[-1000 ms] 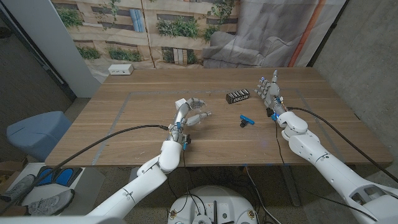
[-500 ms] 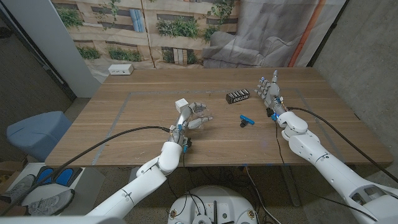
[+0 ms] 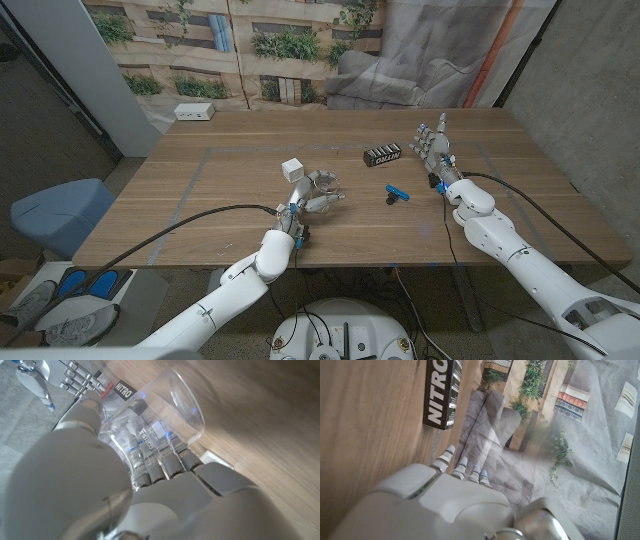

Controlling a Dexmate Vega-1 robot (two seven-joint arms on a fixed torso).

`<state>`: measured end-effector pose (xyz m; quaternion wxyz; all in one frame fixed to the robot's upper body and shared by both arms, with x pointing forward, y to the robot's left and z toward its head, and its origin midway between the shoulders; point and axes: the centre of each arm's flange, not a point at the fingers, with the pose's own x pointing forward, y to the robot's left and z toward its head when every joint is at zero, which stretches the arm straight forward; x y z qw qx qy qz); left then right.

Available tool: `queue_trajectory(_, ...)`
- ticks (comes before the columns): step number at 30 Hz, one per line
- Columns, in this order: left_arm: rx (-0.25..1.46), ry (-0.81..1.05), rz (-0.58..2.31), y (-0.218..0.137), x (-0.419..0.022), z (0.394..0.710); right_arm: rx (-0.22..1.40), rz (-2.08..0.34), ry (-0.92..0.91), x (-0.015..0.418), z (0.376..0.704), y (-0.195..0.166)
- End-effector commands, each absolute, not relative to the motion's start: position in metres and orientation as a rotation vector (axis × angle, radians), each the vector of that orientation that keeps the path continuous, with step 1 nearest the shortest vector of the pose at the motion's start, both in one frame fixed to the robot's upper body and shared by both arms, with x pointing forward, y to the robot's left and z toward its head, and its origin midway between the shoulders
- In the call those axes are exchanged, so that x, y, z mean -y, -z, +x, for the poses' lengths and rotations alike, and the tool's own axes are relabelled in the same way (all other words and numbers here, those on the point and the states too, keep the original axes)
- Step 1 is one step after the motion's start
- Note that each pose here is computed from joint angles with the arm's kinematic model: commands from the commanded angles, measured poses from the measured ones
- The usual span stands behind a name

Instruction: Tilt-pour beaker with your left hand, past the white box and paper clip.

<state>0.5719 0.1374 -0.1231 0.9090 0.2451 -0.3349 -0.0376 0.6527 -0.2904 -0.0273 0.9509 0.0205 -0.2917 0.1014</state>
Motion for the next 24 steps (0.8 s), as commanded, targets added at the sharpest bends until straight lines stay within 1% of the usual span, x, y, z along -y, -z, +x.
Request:
queue_trajectory(1,0.688,0.104,0.508,0.131,-0.134,0.575,0.593,0.042,-0.207,0.29,0.653,0.027)
queue_trajectory(13,0.673,0.116,0.524,0.133,-0.138,0.576,0.593,0.042,-0.207,0.29,0.653,0.027)
queue_trajectory(24,0.648,0.098,0.511,0.133,-0.152,0.576,0.593,0.042,-0.207,0.29,0.653,0.027)
